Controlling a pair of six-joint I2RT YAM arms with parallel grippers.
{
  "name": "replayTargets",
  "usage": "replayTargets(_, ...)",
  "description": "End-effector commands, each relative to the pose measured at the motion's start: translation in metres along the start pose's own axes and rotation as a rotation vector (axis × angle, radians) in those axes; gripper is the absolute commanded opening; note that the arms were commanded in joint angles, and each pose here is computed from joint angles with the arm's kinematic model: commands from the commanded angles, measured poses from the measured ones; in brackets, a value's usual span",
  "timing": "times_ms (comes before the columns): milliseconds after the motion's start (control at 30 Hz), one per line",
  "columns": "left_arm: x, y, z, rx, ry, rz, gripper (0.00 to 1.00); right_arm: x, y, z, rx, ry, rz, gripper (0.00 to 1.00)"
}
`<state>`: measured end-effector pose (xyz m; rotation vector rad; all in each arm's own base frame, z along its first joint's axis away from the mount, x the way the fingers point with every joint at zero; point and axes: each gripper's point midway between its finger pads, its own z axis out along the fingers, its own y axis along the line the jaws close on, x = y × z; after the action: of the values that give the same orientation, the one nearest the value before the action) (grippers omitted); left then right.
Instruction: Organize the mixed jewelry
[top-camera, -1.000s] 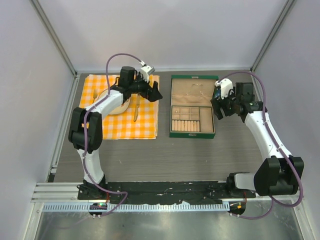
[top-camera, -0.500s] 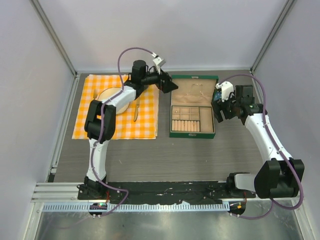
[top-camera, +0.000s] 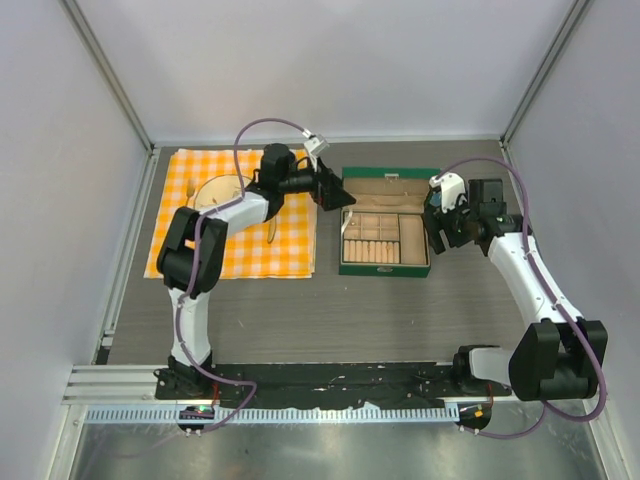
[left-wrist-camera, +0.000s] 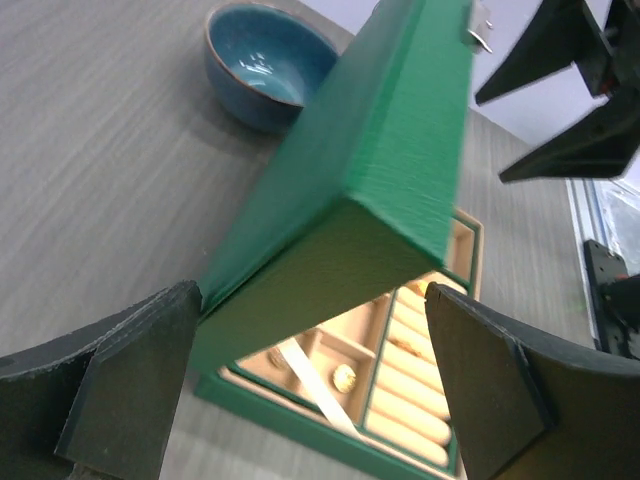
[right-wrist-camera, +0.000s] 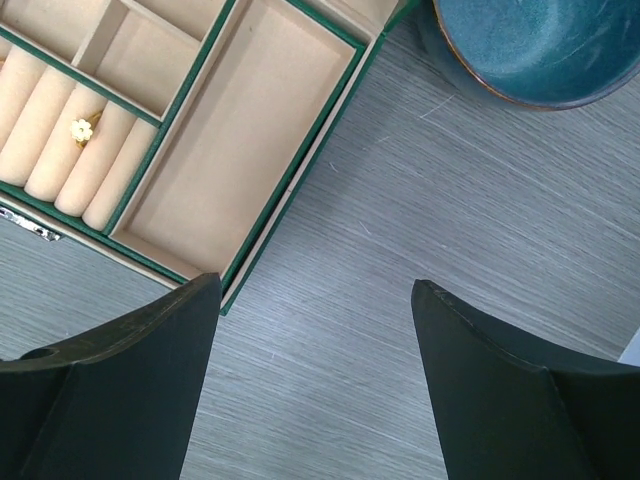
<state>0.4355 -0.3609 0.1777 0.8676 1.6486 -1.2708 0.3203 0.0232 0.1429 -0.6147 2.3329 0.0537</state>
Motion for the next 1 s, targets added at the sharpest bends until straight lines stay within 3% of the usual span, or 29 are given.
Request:
replayTargets(0,-0.031,-0.042,-0.023,0.040,-0.061,0.094,1.00,-0.013,-0.001,-0.004,0.005,-0.066,-0.003,0.83)
replayTargets(367,0.038,-0.076,-0.079,-0.060,0.145,0.090,1.00,-0.012,0.005,-0.038,0.028,-0.108,-0.034,0.83)
replayTargets(533,0.038,-0.085,-0.092,-0.100,0.171,0.085,1.00,-0.007,0.016,-0.056,0.004,-0.123,-0.058,0.83)
replayTargets(733,0.025,-0.088,-0.082,-0.140,0.173,0.064,1.00,-0.003,0.025,-0.066,-0.022,-0.132,-0.080,0.83)
replayTargets(967,0.026,-0.092,-0.031,-0.193,0.253,0.104,1.00,-0.006,0.024,-0.055,-0.031,-0.127,-0.025,0.83)
